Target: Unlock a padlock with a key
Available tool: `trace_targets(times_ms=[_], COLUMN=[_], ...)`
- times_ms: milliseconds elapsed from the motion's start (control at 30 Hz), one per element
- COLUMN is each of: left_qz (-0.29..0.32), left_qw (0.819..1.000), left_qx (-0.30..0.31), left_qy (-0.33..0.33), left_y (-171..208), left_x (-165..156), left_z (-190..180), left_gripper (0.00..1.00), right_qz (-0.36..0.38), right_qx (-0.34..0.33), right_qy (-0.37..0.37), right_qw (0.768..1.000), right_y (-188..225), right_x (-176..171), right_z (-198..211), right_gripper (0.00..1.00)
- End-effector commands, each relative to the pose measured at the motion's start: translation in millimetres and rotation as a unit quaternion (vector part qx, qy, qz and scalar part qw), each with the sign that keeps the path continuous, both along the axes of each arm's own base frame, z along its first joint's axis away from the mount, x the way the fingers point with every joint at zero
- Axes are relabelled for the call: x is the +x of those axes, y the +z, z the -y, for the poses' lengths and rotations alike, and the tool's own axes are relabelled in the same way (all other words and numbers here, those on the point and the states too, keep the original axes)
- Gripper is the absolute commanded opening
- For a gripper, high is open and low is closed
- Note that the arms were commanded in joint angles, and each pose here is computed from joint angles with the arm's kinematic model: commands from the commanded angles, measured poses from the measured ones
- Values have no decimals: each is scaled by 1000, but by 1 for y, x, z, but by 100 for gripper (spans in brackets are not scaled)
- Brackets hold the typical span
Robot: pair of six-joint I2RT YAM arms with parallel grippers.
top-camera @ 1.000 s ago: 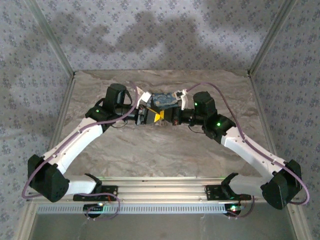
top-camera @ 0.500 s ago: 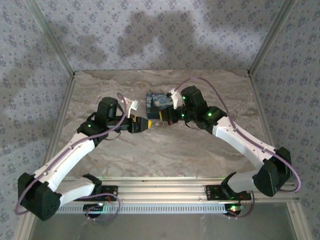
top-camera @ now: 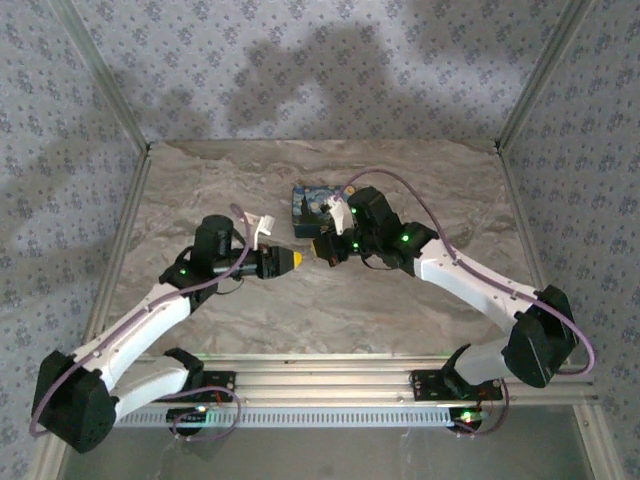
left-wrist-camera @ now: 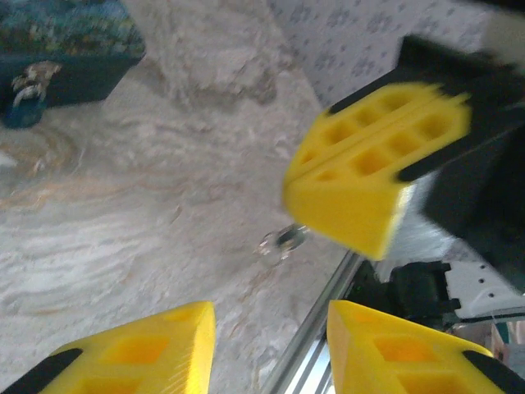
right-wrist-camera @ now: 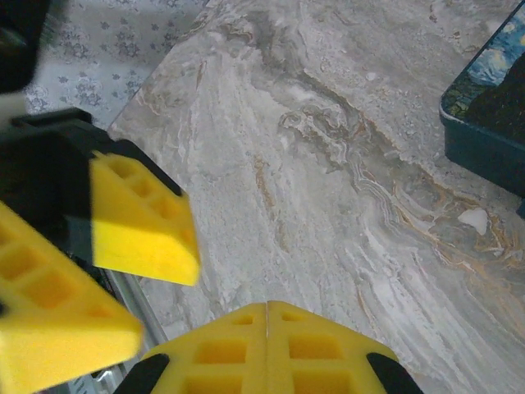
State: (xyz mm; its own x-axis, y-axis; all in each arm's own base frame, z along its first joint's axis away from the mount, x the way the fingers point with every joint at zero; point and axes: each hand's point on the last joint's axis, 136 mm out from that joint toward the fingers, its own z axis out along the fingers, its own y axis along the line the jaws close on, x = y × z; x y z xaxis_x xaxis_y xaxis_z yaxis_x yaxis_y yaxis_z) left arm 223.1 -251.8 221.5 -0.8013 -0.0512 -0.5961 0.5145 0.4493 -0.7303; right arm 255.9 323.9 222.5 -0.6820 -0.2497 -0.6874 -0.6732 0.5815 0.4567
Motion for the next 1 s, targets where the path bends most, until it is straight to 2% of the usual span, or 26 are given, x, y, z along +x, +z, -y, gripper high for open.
trace_targets(times_ms=[0, 233, 500, 700, 967], left_qz=[43, 34, 45, 49, 27], left_qw=[998, 996, 993, 990, 986], left_qx=[-55, -86, -103, -121, -157], left_qy=[-3, -12, -33, -44, -50], left_y=[29, 29, 33, 27, 28], left_x=[-1, -8, -17, -18, -7], left_z=[2, 5, 11, 16, 28], left_gripper=[40, 34, 36, 38, 35], right_qz=[0, -15, -29, -50, -49], right_qx=[20, 36, 71, 107, 148], right_qy=[17, 33, 36, 32, 32], right_qw=[1000, 999, 996, 992, 987], right_y=[5, -1, 2, 7, 28], right_x=[-6, -25, -40, -39, -36], right_z=[-8, -15, -8, -5, 0], right_gripper=[0, 0, 0, 0, 0])
